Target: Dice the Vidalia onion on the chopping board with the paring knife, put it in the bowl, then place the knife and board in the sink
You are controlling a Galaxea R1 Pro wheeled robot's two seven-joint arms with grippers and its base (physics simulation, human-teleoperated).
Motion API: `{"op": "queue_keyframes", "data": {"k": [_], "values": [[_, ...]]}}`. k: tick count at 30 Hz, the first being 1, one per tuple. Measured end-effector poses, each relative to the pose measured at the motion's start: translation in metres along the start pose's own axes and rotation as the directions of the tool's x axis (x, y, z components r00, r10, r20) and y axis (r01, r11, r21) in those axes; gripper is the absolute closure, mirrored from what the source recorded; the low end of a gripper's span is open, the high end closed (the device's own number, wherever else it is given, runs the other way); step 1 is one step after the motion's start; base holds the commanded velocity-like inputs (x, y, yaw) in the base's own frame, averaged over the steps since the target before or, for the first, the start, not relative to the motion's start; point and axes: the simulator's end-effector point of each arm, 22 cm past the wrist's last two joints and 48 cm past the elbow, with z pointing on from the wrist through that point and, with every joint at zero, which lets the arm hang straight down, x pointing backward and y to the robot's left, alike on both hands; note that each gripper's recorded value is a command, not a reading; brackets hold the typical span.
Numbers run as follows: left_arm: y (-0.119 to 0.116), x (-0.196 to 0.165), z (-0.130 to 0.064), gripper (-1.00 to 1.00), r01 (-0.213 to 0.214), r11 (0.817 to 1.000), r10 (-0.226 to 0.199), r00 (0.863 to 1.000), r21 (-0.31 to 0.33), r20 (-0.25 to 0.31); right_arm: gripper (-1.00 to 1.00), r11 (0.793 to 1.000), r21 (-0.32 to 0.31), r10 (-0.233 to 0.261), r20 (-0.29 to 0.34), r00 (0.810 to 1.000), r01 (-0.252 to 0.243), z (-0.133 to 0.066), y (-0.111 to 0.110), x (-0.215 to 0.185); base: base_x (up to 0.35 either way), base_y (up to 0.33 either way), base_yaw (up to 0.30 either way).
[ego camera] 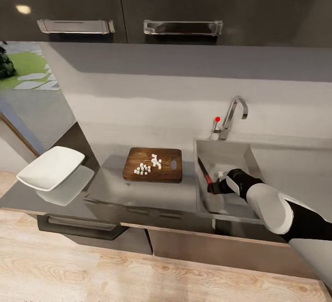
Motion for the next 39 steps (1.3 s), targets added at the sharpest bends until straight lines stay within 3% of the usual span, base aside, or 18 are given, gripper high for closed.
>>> {"op": "queue_keyframes", "data": {"k": [13, 25, 39], "values": [[0.0, 0.0, 0.0, -1.0, 0.0, 1.0, 0.0, 1.0, -0.001, 0.0, -1.0, 1.0, 0.002, 0.003, 0.007, 1.0, -0.003, -0.001, -0.002, -0.003, 0.0, 0.0, 0.003], [0.0, -0.007, 0.0, -1.0, -0.001, 1.0, 0.001, 1.0, 0.0, 0.018, -1.0, 0.999, -0.016, 0.034, 0.043, 0.998, -0.034, -0.013, 0.002, -0.016, 0.0, 0.0, 0.0], [0.0, -0.013, 0.0, -1.0, -0.001, 1.0, 0.001, 0.999, 0.001, 0.034, -1.0, 0.999, -0.023, 0.035, 0.079, 0.996, -0.033, -0.023, 0.001, -0.026, 0.0, 0.0, 0.0]]}}
